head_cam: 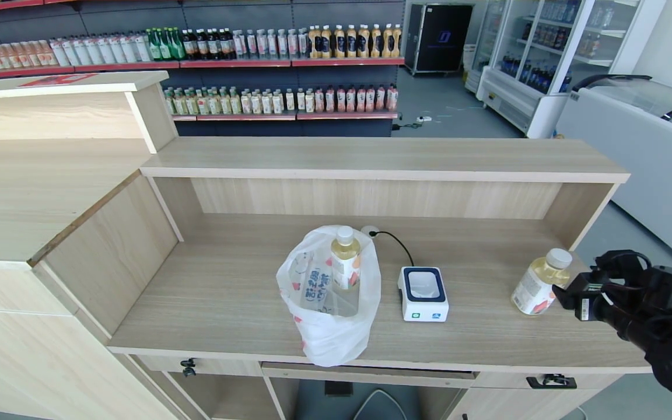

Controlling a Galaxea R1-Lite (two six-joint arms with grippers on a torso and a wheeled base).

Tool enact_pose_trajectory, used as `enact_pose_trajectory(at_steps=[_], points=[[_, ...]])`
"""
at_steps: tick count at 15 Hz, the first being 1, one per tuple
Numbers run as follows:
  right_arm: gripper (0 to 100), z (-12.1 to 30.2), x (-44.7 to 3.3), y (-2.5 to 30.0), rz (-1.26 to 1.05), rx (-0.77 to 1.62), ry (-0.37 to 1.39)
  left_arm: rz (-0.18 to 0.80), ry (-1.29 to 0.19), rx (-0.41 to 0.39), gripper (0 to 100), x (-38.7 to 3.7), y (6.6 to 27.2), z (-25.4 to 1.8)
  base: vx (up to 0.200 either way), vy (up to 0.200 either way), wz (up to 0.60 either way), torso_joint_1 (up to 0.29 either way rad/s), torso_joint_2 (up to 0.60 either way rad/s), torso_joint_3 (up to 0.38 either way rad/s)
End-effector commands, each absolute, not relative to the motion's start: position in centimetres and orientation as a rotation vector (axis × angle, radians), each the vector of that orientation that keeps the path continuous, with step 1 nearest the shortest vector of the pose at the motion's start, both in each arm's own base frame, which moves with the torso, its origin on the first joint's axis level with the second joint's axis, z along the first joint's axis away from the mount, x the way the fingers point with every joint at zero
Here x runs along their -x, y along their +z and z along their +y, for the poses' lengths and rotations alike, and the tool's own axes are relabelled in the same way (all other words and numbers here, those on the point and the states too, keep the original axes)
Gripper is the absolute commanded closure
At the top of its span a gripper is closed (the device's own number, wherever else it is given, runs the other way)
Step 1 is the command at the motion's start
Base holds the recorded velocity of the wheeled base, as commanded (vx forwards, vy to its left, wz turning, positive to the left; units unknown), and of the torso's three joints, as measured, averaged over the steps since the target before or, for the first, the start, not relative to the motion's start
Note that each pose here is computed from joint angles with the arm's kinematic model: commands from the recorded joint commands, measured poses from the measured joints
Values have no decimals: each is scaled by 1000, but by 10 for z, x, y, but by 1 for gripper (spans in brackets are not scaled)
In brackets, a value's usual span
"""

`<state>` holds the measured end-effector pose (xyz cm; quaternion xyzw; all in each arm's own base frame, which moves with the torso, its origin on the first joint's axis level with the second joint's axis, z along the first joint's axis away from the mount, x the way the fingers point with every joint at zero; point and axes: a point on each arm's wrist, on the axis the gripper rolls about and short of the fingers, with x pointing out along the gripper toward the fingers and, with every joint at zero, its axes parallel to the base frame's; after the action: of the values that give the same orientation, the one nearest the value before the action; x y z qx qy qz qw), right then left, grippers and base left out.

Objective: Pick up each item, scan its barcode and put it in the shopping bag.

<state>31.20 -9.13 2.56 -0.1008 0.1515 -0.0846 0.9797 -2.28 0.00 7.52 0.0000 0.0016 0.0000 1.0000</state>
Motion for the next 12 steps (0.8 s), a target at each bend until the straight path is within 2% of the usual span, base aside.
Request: enact_pose_trajectory(at_steps=[1, 12], points=[[0, -89, -314, 18, 325, 209, -158, 3, 0, 0, 0, 23, 75, 0, 0, 0, 0, 0, 0, 0], [0, -83, -334, 7, 295, 223, -128, 3, 0, 0, 0, 23, 75, 0, 0, 0, 0, 0, 0, 0]])
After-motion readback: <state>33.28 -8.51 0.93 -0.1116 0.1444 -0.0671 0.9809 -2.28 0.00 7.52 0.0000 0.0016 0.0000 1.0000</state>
